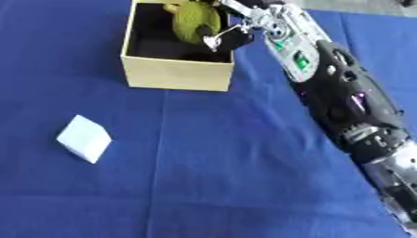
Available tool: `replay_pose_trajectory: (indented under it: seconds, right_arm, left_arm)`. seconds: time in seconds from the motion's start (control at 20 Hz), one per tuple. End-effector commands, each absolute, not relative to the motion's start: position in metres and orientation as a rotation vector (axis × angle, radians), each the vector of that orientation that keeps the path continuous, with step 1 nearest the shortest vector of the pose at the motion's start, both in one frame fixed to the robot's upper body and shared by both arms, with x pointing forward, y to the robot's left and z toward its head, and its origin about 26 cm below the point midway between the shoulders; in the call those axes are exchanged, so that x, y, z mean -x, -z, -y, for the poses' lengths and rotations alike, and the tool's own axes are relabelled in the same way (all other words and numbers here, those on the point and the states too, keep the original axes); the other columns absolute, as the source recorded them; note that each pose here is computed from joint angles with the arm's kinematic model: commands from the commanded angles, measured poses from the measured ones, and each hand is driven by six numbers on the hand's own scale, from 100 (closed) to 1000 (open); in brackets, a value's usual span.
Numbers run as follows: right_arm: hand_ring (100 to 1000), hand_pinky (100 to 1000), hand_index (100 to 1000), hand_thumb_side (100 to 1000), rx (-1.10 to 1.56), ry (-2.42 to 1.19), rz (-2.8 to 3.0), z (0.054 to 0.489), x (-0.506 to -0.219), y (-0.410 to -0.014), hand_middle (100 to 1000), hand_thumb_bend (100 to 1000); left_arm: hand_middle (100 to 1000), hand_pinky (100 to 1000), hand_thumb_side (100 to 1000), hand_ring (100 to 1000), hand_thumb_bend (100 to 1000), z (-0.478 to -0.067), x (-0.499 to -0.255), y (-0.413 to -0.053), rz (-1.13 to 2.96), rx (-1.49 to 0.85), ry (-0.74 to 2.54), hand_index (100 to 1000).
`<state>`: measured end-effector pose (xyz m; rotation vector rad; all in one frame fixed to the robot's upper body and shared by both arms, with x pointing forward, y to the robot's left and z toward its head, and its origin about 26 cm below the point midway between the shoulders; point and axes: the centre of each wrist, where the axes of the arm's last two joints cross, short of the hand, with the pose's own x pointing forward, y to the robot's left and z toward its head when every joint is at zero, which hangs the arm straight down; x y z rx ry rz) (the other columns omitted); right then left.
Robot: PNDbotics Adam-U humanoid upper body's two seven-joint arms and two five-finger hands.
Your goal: Pick up objects on the table and place them in the box.
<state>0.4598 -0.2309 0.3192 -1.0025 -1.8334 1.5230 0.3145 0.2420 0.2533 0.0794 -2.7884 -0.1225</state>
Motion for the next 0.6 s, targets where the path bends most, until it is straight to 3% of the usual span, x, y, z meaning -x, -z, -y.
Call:
replay_pose_trajectory:
  seconds: [0.05, 0.25, 0.4, 0.6]
  right_arm:
    - [878, 943, 944, 516, 1.102, -1.508, 1.846, 0.235, -0.456, -0.337, 770, 100]
    - [865, 936, 937, 490, 1.098, -1.502, 1.89, 0.233, -0.454, -0.341, 755, 100]
    - [847, 924, 930, 364, 1.077, -1.465, 1.946, 0.231, -0.449, -0.348, 736, 100]
    - [836, 922, 932, 284, 1.046, -1.388, 2.065, 0.231, -0.425, -0.369, 720, 100]
  left_arm:
    - [641, 819, 639, 707, 100, -0.241, -0.311, -0.26, 2.813, -0.066, 0.139, 777]
    - [641, 819, 639, 707, 100, -0.24, -0.311, -0.258, 2.806, -0.057, 0.143, 777]
    - [642, 819, 638, 708, 100, -0.24, -0.311, -0.257, 2.8, -0.056, 0.147, 777]
    - [643, 819, 636, 709, 100, -0.243, -0.31, -0.257, 2.789, -0.081, 0.156, 777]
